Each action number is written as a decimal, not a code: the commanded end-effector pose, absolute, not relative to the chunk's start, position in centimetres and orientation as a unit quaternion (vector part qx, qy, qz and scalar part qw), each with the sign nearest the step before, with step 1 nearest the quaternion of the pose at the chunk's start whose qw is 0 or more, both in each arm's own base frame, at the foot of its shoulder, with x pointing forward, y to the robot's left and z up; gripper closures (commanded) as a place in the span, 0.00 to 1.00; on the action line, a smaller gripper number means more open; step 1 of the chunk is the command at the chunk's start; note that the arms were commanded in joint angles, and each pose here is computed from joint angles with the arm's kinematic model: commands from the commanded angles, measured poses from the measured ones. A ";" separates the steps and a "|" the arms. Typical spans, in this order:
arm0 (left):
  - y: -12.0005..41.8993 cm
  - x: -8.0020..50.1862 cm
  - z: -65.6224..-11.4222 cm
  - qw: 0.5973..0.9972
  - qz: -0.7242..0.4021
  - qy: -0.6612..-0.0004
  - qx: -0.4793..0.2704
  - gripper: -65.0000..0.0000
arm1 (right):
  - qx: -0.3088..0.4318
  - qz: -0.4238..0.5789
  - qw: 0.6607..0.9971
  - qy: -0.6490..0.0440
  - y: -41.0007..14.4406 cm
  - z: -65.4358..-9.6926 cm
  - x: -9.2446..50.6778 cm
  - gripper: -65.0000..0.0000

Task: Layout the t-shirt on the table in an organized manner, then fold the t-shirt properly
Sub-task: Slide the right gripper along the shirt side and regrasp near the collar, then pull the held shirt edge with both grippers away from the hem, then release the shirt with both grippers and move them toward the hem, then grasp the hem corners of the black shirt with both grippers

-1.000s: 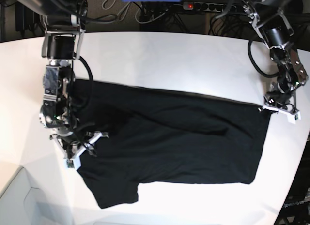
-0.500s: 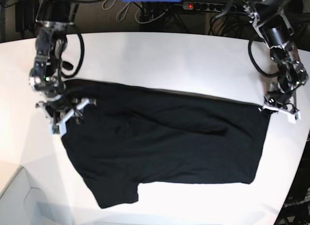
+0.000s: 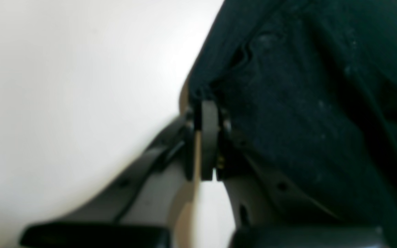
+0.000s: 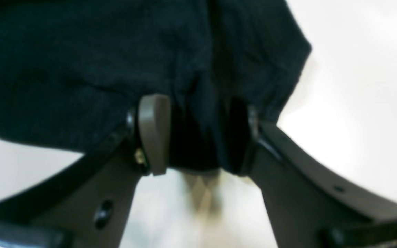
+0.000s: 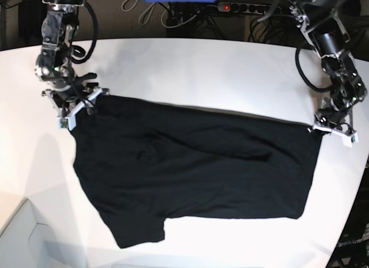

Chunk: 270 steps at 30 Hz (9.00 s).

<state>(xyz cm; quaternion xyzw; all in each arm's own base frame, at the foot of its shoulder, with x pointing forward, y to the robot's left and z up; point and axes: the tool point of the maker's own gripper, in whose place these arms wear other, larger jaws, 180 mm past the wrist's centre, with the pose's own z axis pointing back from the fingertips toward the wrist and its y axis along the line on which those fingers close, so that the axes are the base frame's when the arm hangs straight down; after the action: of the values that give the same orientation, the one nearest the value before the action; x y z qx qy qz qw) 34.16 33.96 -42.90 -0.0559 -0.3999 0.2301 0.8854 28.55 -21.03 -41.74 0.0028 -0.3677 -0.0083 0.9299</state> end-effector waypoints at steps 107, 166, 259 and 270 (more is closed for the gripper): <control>35.8 34.5 -37.7 0.863 0.222 -0.452 -0.018 1.00 | 0.005 -0.004 0.943 -0.331 -20.8 -43.9 24.4 1.00; 36.3 18.3 -40.8 0.913 0.227 -0.336 0.036 0.71 | 0.005 0.002 0.951 -0.308 -19.6 -44.2 13.9 0.73; 42.8 39.5 -38.0 0.840 0.203 -0.500 0.051 0.67 | 0.069 0.107 0.907 -0.402 -15.3 -44.8 42.9 1.00; 40.9 41.3 -37.9 0.839 0.167 -0.516 0.045 0.67 | 0.070 0.107 0.910 -0.394 -15.3 -45.6 42.1 1.00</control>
<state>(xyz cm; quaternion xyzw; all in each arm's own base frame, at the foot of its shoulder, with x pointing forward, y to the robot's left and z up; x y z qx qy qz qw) 39.90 39.56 -40.75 0.0343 -0.4817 0.1692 0.8592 43.69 -15.12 -43.69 0.0777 -0.4449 0.0919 0.8874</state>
